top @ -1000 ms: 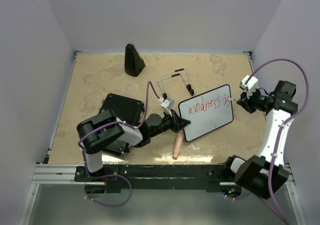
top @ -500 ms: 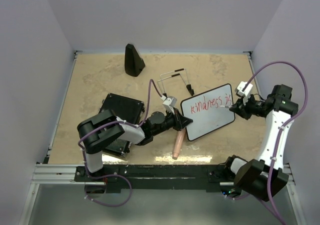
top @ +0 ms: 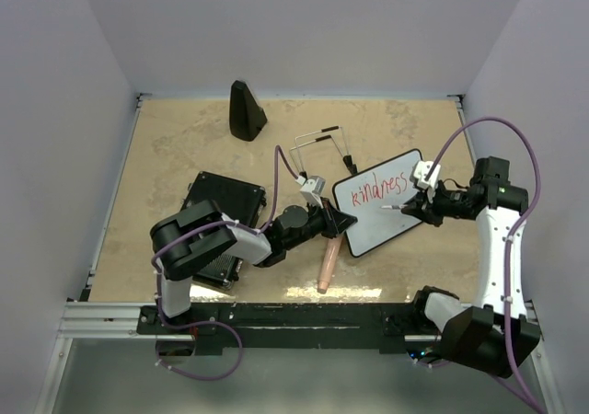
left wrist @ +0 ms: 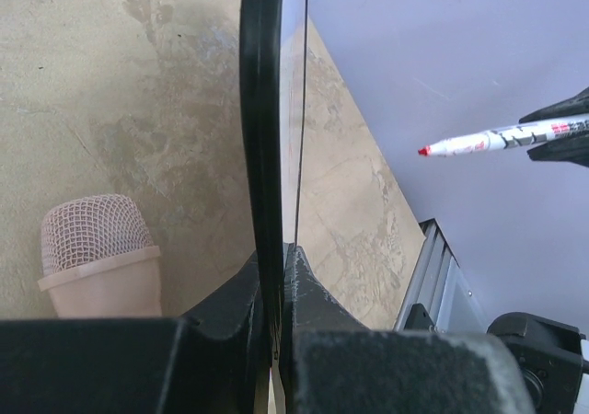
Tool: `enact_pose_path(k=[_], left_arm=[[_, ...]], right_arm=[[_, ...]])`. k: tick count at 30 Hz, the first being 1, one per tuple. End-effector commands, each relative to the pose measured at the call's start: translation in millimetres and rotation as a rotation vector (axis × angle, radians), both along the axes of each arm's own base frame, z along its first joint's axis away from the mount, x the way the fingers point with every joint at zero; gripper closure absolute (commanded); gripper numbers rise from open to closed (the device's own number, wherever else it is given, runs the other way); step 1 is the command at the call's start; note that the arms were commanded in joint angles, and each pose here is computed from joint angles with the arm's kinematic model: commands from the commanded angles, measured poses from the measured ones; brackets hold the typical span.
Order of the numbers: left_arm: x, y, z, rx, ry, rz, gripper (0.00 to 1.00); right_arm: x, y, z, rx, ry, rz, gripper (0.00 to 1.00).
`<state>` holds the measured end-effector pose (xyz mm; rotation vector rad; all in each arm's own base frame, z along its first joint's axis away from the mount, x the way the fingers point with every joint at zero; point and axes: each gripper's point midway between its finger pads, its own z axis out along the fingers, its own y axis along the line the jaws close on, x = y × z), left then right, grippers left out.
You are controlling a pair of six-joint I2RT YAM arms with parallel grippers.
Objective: Write a sentence on the whiteboard
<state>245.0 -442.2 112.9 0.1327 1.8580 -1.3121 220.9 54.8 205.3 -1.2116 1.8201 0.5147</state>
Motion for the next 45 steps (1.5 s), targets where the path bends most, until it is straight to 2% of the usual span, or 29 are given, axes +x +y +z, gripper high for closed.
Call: enact_pose_path(k=[1,15,23,34,45], left_arm=[[15.9,1.6,7.9,-0.025,-0.052,0.074,1.0],[7.2,4.1,16.1,-0.083,-0.078,0.085,1.0],[-0.5,7.8,17.3,-0.061,-0.093,0.102,1.0],[-5.5,4.7,15.7,-0.033,-0.084,0.135,1.0],[-7.7,8.8,21.8,-0.025,-0.11,0.136,1.0]], right_arm=[[-4.1,9.1,-1.3,0.009,-0.025,0.052,1.0],[0.2,12.0,-10.1,-0.067,-0.075,0.15,1.0],[-4.0,11.1,-15.8,-0.11,-0.111,0.206,1.0],[-7.8,17.4,-14.7,-0.1,-0.179,0.24,1.0],[-2.2,17.3,-12.9,-0.084,-0.169,0.227,1.0]])
